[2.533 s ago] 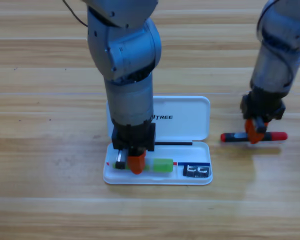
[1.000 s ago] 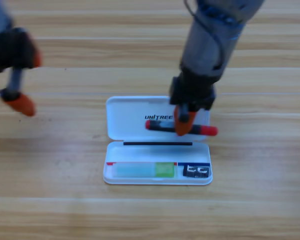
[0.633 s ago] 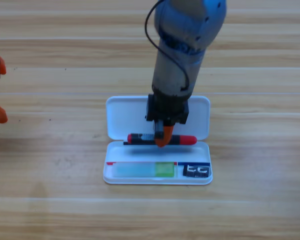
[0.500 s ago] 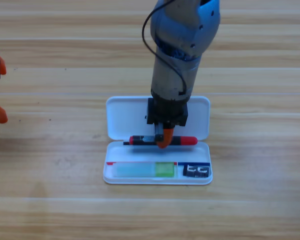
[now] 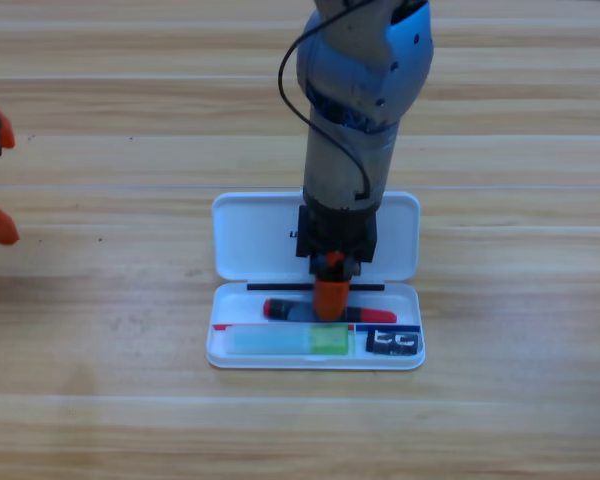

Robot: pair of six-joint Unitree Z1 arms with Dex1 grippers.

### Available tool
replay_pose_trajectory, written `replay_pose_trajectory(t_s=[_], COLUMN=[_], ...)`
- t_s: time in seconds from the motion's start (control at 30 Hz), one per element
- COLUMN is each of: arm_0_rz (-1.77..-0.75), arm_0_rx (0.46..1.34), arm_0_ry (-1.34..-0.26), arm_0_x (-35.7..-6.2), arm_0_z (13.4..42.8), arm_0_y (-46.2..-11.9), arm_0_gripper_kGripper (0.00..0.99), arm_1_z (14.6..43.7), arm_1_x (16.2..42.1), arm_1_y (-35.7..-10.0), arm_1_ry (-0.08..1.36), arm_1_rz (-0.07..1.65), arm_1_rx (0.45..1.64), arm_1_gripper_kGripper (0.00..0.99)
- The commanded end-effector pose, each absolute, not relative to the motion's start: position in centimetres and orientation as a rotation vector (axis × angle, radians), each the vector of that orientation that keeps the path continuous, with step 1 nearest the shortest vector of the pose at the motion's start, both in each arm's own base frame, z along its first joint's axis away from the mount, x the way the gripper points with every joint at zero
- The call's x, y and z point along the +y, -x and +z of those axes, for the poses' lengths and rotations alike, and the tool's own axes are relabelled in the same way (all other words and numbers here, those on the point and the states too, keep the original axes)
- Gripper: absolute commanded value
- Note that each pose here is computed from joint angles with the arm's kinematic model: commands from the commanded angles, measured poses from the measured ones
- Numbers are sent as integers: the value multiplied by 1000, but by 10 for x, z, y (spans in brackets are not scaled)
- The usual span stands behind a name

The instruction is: Clean up eraser and pencils

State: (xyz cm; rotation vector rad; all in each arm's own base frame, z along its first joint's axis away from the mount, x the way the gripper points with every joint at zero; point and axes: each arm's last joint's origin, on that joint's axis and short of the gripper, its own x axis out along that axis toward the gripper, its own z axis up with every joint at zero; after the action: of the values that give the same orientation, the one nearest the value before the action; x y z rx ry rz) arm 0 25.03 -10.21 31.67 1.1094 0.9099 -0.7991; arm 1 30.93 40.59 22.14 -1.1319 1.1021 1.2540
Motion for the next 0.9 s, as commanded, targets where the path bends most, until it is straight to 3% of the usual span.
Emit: replay_pose_trajectory(t_s=[0.03,0.17,0.37,0.5,0.63,0.67,0.9], arm_0_rz=[-750,-724,-752,-839,-912,-927,-1032], arm_0_rx=[842,780,682,652,654,660,719], arm_0_ry=[-1080,-1040,-942,-903,-874,-863,-807], arm_0_x=[-99,-108,-129,-143,-155,-158,-185], arm_0_z=[329,346,366,359,339,333,268], arm_0_y=[-263,-285,-327,-351,-367,-370,-379], arm_0_gripper_kGripper=[990,971,788,453,43,0,0], arm_1_z=[283,323,376,400,416,419,430], arm_1_x=[395,374,335,303,269,262,235], arm_1_y=[-267,-246,-208,-180,-151,-144,-116], arm_1_ry=[1055,975,847,746,663,649,619], arm_1_rz=[1377,1454,1577,1600,1571,1572,1591], arm_1_rx=[1028,976,887,779,645,623,568], arm_1_gripper_kGripper=[979,980,980,980,985,986,986])
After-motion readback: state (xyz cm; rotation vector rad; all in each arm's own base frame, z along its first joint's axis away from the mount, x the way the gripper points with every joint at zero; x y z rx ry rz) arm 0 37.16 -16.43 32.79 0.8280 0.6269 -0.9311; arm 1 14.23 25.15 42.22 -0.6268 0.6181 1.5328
